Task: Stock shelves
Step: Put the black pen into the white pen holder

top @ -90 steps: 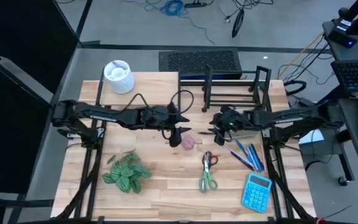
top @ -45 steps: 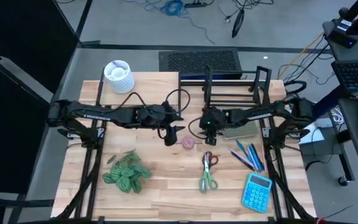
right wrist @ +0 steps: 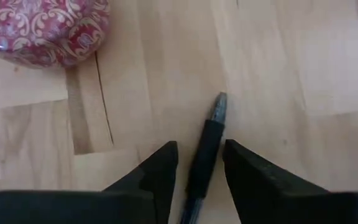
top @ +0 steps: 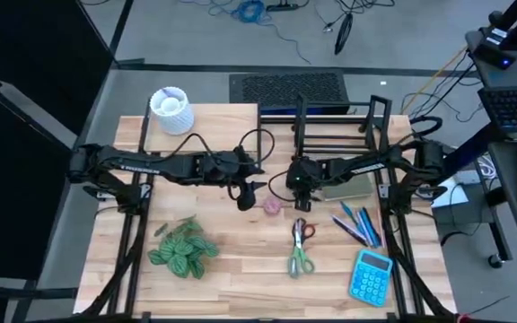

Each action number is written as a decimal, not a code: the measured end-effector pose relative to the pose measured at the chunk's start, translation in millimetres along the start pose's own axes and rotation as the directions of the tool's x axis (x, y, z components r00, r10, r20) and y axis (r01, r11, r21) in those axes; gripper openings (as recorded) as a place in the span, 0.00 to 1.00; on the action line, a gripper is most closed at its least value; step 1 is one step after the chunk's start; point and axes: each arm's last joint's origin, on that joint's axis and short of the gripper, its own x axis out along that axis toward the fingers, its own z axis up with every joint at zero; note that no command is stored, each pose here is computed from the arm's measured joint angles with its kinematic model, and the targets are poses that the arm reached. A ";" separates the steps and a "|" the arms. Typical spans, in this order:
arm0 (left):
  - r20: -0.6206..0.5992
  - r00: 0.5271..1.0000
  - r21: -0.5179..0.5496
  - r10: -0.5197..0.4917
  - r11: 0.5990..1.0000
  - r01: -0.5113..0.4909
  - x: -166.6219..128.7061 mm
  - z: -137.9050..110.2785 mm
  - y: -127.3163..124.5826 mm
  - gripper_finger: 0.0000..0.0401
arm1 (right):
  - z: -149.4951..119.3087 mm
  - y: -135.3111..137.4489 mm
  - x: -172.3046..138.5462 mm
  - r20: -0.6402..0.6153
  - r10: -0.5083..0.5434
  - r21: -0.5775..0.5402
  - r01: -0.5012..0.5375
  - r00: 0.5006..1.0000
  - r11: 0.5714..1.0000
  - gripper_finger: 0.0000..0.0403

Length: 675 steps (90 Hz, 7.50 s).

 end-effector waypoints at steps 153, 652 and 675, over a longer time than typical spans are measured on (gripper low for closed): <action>0.275 0.961 -0.027 -0.030 0.999 0.039 39.5 10.8 -6.0 0.43 | 20.5 -1.5 -185.6 0.733 -0.017 0.075 -0.056 0.680 0.996 0.00; 0.323 0.947 0.025 -0.008 1.000 0.000 -17.0 27.7 -22.6 0.34 | 38.1 22.7 -178.1 0.848 0.070 -0.039 -0.070 0.525 0.997 0.03; 0.262 0.965 0.027 -0.004 1.000 -0.003 13.6 28.3 -14.0 0.48 | 36.9 20.6 -175.8 0.834 0.067 -0.037 -0.065 0.547 0.997 0.03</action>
